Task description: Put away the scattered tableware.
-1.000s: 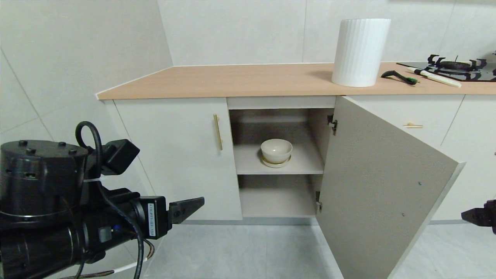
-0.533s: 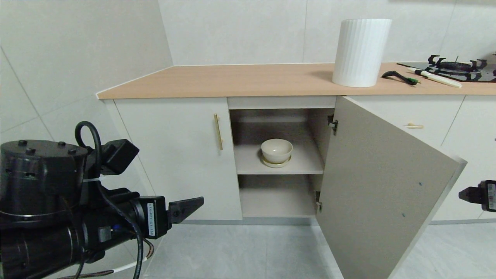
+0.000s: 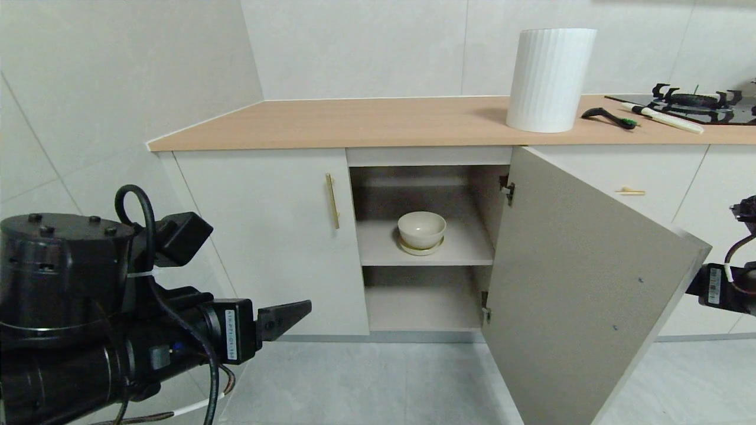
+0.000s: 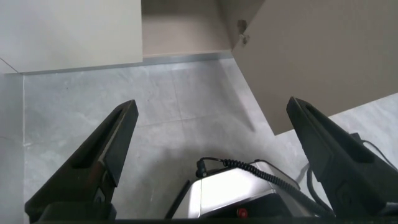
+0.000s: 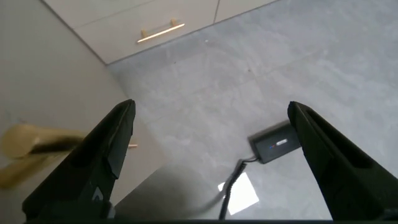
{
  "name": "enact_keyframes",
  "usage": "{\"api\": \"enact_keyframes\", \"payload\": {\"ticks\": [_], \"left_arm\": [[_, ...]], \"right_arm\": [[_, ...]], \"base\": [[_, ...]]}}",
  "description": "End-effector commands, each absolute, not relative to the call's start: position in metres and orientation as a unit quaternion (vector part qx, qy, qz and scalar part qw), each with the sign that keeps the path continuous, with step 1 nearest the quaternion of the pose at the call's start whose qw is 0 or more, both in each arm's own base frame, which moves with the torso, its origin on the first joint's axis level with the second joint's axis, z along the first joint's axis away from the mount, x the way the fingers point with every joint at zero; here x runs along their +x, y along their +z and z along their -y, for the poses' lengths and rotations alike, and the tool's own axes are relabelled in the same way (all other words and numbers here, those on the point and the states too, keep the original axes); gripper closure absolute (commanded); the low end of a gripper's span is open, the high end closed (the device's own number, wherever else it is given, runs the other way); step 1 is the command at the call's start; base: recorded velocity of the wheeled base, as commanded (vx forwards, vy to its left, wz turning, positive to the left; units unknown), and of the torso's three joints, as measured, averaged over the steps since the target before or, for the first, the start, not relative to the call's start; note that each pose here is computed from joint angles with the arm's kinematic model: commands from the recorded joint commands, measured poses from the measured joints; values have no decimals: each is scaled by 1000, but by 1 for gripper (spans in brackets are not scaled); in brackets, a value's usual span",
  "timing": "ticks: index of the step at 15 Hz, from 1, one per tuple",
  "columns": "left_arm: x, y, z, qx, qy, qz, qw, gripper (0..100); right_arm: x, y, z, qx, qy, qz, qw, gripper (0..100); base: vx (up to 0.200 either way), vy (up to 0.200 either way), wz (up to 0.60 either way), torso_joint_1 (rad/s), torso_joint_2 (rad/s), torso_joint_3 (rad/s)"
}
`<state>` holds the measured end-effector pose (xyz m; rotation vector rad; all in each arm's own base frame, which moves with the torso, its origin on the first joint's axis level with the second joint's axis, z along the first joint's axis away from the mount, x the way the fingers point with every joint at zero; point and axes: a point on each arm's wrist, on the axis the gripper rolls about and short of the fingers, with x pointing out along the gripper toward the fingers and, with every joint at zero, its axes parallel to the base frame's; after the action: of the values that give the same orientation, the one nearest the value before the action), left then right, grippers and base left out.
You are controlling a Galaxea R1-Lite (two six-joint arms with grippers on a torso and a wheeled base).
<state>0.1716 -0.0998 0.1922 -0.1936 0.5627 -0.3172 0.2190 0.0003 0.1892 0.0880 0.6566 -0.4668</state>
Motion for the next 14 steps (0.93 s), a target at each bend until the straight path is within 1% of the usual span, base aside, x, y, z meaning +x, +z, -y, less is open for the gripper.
{"api": "enact_keyframes", "payload": {"ticks": [1, 8, 13, 14], "left_arm": [[172, 192, 100, -95, -156, -276, 944, 0], [171, 193, 100, -96, -156, -274, 944, 0], [169, 199, 98, -101, -158, -263, 946, 0], [168, 199, 98, -101, -159, -261, 947, 0]], "right_arm": [[224, 182, -10, 45, -213, -331, 918, 0], [218, 175, -40, 48, -150, -343, 926, 0], [225, 165, -76, 35, -91, -348, 933, 0], [230, 160, -89, 30, -67, -344, 936, 0]], "base": [[0, 0, 0, 0, 0, 0], [0, 0, 0, 0, 0, 0], [0, 0, 0, 0, 0, 0], [0, 0, 0, 0, 0, 0]]}}
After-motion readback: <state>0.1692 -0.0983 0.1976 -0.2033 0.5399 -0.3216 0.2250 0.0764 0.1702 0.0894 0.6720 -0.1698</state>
